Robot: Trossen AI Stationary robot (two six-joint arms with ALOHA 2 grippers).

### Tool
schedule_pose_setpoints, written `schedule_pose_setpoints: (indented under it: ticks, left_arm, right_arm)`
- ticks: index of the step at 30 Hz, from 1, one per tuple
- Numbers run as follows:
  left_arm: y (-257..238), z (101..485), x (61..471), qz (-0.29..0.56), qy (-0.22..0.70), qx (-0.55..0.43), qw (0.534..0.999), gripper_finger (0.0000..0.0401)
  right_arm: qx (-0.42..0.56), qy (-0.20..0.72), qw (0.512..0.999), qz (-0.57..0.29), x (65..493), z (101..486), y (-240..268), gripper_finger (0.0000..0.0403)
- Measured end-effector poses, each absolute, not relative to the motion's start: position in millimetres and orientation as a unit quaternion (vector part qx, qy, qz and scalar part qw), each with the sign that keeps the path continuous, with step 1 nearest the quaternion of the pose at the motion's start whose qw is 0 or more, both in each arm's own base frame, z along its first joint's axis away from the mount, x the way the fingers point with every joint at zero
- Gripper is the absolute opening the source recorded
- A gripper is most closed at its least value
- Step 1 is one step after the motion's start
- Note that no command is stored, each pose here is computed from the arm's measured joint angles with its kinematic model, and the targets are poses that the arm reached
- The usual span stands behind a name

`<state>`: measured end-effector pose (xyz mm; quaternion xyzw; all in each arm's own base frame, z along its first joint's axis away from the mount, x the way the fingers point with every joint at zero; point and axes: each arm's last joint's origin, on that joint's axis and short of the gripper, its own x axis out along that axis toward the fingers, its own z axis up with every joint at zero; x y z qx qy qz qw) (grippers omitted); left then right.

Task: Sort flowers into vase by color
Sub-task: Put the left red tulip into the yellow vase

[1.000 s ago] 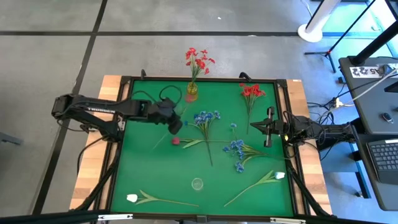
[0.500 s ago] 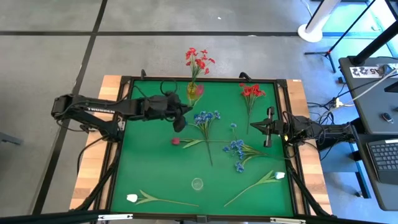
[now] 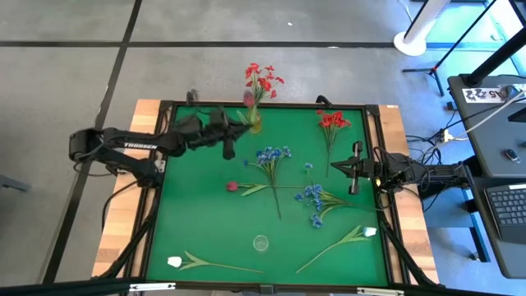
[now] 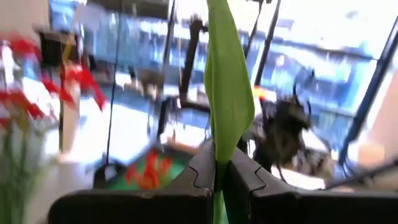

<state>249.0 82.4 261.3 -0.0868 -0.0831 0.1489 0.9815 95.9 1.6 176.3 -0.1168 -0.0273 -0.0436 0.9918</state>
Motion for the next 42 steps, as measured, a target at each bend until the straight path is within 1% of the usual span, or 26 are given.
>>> schedule_pose_setpoints:
  ticks: [3, 10, 15, 21, 24, 30, 34, 42]
  left_arm:
    - [97.3, 266.6, 242.5, 0.175, -0.112, -0.073, 0.975, 0.0007]
    - [134.2, 268.9, 223.6, 0.252, -0.127, -0.050, 0.958, 0.0007]
    - [152.8, 275.0, 209.4, 0.289, -0.160, -0.037, 0.943, 0.0007]
    - [161.8, 285.3, 197.6, 0.265, -0.216, -0.038, 0.939, 0.0007]
    - [164.0, 288.0, 199.7, 0.263, -0.223, -0.036, 0.938, 0.0007]
    - [173.2, 295.9, 212.7, 0.243, -0.221, -0.025, 0.944, 0.0007]
    - [184.0, 297.3, 219.6, 0.252, -0.213, -0.024, 0.944, 0.0007]
    - [205.9, 282.5, 240.9, 0.263, -0.176, -0.044, 0.948, 0.0007]
  right_arm:
    - [-0.117, -0.027, 0.992, -0.044, 95.9, 176.3, 1.6, 0.0008]
    - [-0.117, -0.027, 0.992, -0.044, 95.9, 176.4, 1.6, 0.0008]
    - [-0.117, -0.027, 0.992, -0.044, 95.9, 176.3, 1.6, 0.0008]
    - [-0.117, -0.027, 0.992, -0.044, 95.9, 176.3, 1.6, 0.0008]
    - [-0.117, -0.027, 0.992, -0.044, 95.9, 176.3, 1.6, 0.0008]
    - [-0.117, -0.027, 0.992, -0.044, 95.9, 176.3, 1.6, 0.0008]
    - [-0.117, -0.027, 0.992, -0.044, 95.9, 176.3, 1.6, 0.0007]
    - [-0.117, -0.027, 0.992, -0.044, 95.9, 176.3, 1.6, 0.0008]
